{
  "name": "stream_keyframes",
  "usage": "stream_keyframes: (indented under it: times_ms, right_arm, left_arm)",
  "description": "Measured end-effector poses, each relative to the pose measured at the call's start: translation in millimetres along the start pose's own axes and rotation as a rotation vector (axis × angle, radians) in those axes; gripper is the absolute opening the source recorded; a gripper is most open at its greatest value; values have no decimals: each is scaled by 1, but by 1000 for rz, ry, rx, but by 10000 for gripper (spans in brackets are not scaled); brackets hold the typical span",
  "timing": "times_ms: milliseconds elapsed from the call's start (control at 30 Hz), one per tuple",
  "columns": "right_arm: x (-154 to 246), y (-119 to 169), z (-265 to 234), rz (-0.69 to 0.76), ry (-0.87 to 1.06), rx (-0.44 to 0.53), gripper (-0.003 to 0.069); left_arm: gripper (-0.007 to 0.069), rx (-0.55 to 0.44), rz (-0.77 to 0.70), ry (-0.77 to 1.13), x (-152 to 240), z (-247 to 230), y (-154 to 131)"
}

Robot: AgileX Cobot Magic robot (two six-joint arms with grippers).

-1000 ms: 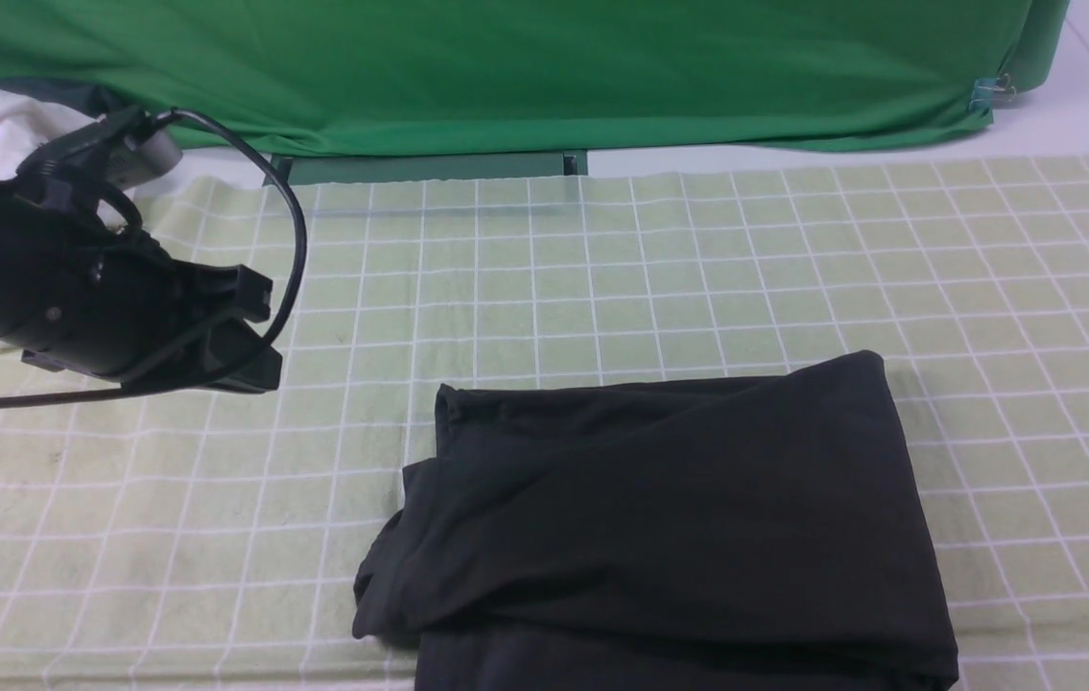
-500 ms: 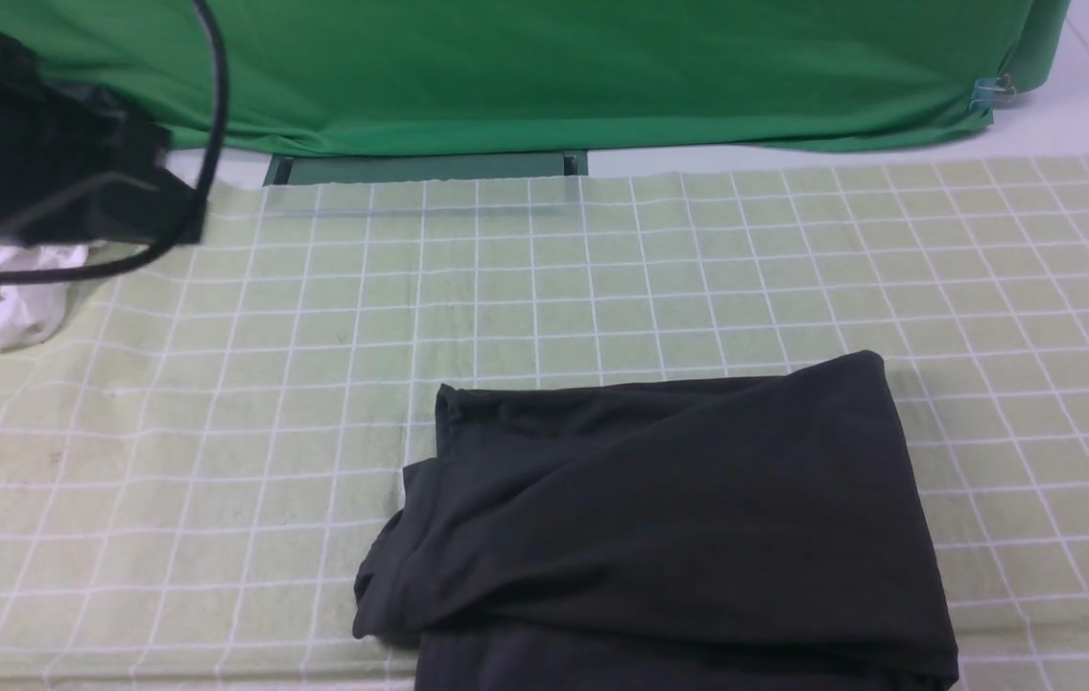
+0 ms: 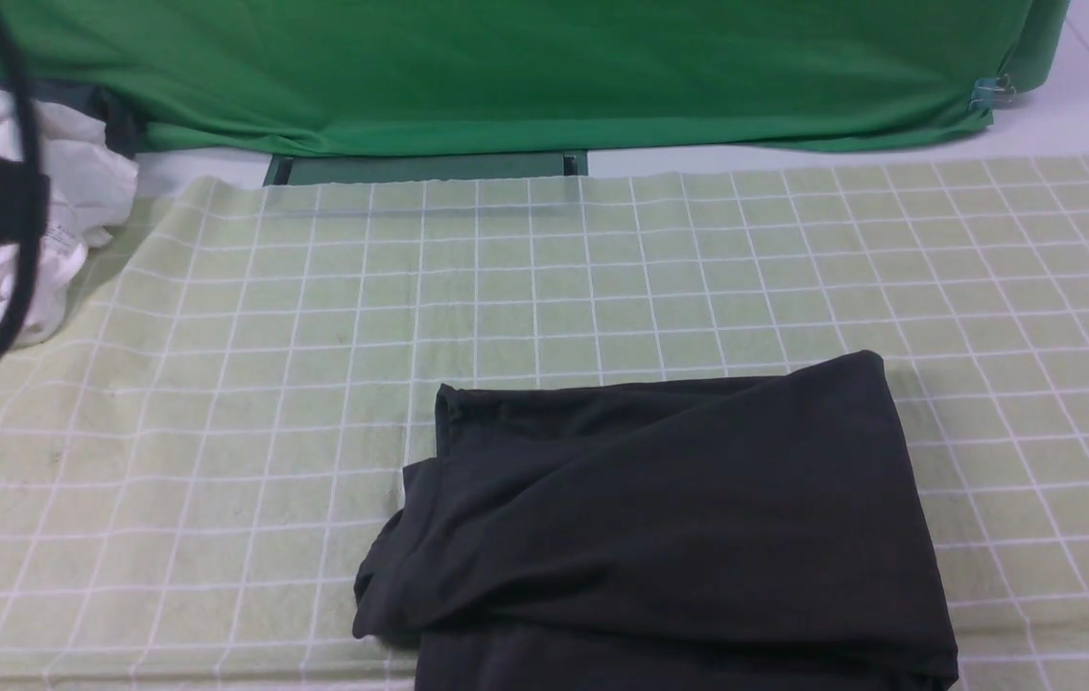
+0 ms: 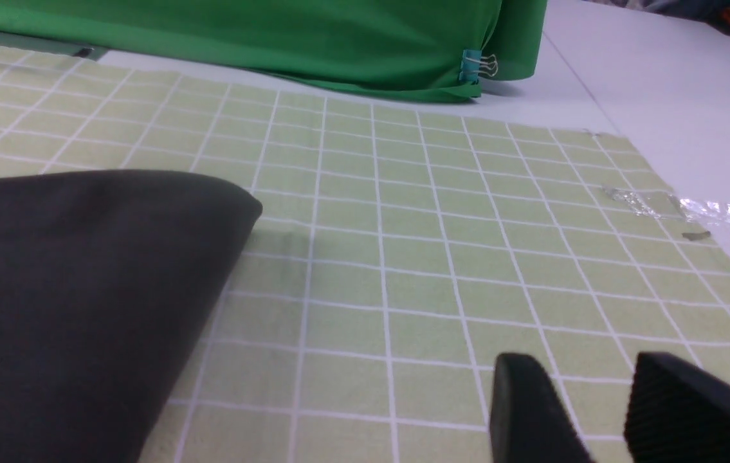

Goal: Fold a long-sleeved shirt over a green coffee tablecloth.

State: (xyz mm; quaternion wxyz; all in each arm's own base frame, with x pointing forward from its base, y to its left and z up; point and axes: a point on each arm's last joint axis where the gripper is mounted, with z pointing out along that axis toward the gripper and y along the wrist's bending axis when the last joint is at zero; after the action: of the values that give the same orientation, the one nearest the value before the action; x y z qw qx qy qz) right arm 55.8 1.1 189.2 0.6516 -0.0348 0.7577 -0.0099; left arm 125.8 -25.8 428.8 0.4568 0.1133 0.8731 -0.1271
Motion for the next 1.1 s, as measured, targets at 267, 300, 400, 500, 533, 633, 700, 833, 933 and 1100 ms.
stream_keyframes:
  times_ms: [267,300,400,500,533,633,700,833,933,1100]
  right_arm:
    - [0,0,0,0,0,0,237]
    - [0,0,0,0,0,0,237]
    - [0,0,0,0,0,0,237]
    - [0,0,0,0,0,0,237]
    - [0,0,0,0,0,0,237]
    - [0,0,0,0,0,0,237]
    - [0,0,0,0,0,0,237]
    - [0,0,0,0,0,0,237]
    - [0,0,0,0,0,0,237]
    - [0,0,0,0,0,0,237]
  left_arm:
    - [13,-54,51,-282,65,-46,-25]
    - [13,-63,50,-332,73,-48,-26]
    - [13,-121,43,-528,96,-51,-25]
    - [13,-179,33,-682,103,-51,-19]
    - [13,-194,27,-719,104,-51,-17]
    - [13,-211,18,-748,105,-47,-14]
    - [13,-214,13,-739,107,-43,-12]
    - [13,-215,8,-715,111,-36,-10]
    - [13,-247,55,-687,114,-33,-7]
    - [13,-316,139,-652,117,-30,-3]
